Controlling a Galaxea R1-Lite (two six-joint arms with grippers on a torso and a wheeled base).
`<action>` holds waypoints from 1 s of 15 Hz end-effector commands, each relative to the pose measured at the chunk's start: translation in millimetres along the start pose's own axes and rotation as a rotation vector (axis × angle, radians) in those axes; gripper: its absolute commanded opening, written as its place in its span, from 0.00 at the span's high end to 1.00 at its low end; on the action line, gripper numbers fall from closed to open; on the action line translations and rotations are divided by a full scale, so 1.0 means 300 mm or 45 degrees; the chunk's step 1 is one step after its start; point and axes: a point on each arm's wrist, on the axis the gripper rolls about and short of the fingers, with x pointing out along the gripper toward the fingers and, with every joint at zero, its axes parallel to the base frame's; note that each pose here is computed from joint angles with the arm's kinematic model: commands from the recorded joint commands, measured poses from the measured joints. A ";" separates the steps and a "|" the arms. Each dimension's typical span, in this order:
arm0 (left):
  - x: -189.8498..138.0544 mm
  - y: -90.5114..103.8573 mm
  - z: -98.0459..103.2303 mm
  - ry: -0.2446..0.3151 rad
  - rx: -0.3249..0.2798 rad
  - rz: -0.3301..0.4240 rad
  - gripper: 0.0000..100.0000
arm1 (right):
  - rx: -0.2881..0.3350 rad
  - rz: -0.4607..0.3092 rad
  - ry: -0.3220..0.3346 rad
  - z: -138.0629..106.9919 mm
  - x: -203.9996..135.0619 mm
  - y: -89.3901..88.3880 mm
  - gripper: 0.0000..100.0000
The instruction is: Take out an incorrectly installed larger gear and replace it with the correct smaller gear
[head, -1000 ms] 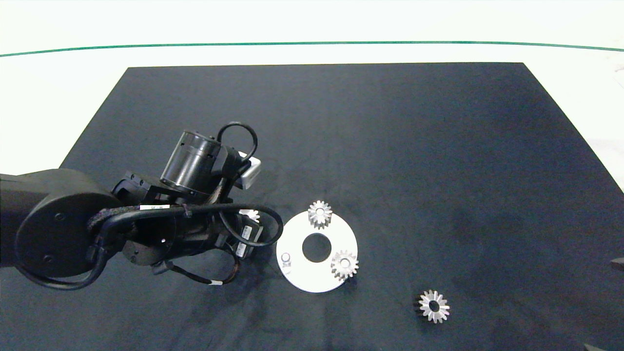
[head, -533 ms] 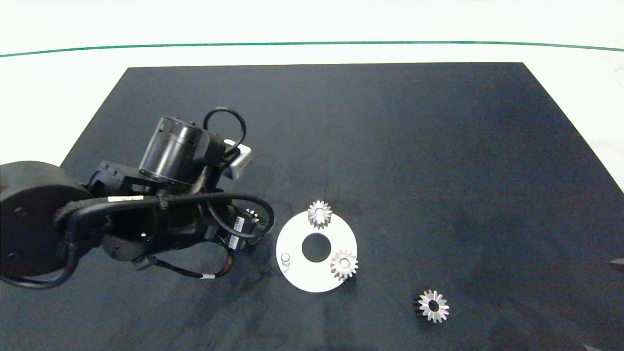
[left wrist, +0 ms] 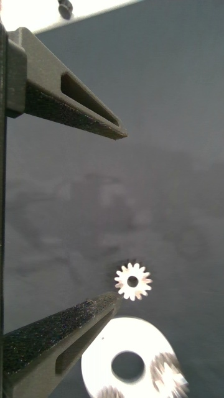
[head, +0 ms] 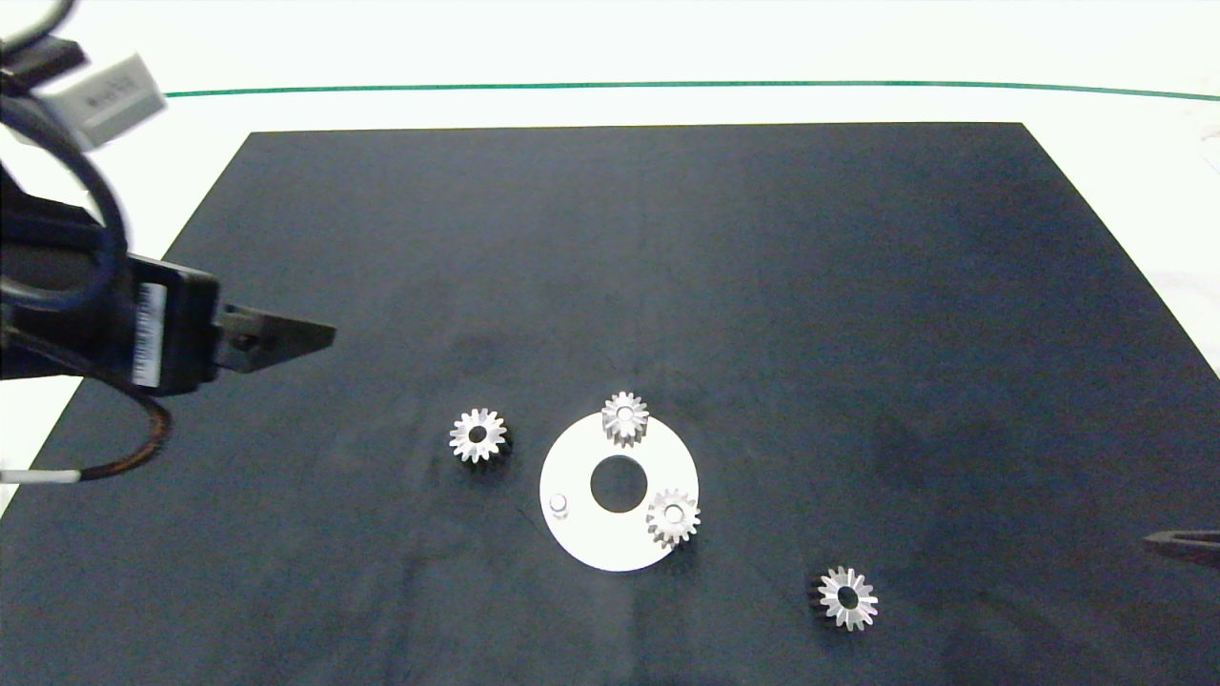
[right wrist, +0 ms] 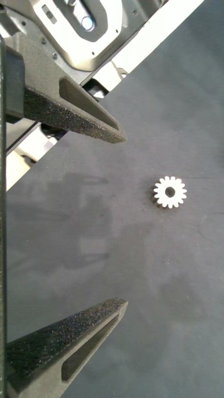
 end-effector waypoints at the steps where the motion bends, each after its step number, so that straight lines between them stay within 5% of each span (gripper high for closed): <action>1: -0.201 0.091 0.004 -0.151 -0.088 0.086 0.00 | -0.072 0.065 0.158 0.048 0.127 -0.022 0.00; 9: -0.296 0.117 -0.031 -0.180 -0.097 0.102 0.00 | -0.262 0.164 0.315 0.187 0.352 0.051 0.00; 15: -0.337 0.127 -0.035 -0.223 -0.111 0.107 0.00 | -0.286 0.176 0.412 0.185 0.439 0.063 0.00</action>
